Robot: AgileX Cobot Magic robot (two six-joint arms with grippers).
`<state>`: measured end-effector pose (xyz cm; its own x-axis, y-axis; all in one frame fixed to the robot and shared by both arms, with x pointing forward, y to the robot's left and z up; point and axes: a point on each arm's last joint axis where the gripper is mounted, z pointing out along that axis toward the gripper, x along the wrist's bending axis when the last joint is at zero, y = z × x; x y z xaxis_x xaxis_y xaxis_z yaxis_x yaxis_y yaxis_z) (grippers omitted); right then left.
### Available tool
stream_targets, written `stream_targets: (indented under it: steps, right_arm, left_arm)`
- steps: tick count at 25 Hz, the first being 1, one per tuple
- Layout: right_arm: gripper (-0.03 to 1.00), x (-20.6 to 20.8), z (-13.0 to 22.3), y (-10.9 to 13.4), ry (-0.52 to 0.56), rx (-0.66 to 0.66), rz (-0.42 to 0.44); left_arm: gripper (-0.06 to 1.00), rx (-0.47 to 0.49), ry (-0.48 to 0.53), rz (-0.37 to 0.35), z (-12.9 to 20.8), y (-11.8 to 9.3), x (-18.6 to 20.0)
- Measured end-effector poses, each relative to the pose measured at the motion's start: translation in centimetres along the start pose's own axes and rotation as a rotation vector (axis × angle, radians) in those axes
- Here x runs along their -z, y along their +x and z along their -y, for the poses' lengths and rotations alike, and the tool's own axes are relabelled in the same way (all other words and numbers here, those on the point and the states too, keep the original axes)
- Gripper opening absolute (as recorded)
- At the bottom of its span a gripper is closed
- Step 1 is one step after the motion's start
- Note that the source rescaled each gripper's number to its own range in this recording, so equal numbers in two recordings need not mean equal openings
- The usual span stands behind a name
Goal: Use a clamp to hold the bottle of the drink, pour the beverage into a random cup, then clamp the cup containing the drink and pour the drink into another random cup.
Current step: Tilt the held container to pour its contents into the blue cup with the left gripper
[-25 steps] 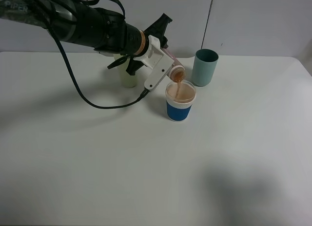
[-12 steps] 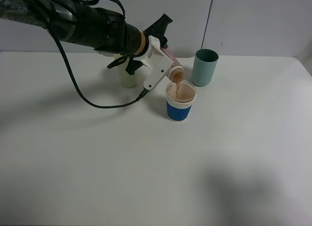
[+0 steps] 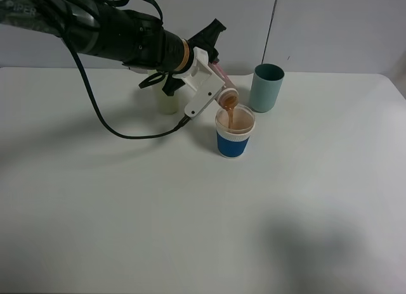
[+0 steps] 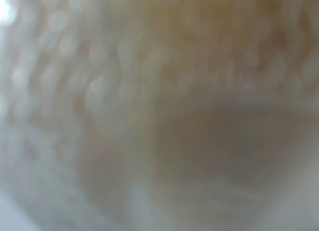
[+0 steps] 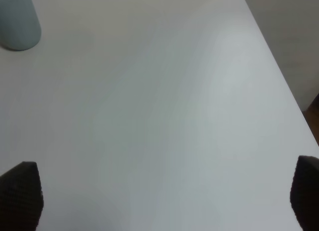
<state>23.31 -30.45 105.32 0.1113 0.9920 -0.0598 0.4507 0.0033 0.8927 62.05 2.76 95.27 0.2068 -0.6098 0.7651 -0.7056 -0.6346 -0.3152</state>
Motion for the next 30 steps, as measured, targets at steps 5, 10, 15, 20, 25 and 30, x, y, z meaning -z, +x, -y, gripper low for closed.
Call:
stream_targets:
  steps: [5,10,15,20,25,30]
  right_arm:
    - [1.00,0.00,0.00,0.00,0.000,0.000,0.000]
    - [1.00,0.00,0.00,0.00,0.000,0.000,0.000]
    - [1.00,0.00,0.00,0.00,0.000,0.000,0.000]
    - [1.00,0.00,0.00,0.00,0.000,0.000,0.000]
    - [1.00,0.00,0.00,0.00,0.000,0.000,0.000]
    - [1.00,0.00,0.00,0.00,0.000,0.000,0.000]
  left_arm:
    - [0.00,-0.007,0.006,-0.021,0.26,0.69,0.06]
    - [0.00,-0.011,0.010,-0.033,0.41,1.09,0.19]
    - [0.00,-0.010,0.010,-0.033,0.41,1.09,0.19]
    - [0.00,-0.012,0.010,-0.033,0.41,1.09,0.19]
    - [0.00,-0.018,0.010,-0.033,0.41,1.09,0.19]
    - [0.00,-0.020,0.010,-0.033,0.41,1.09,0.19]
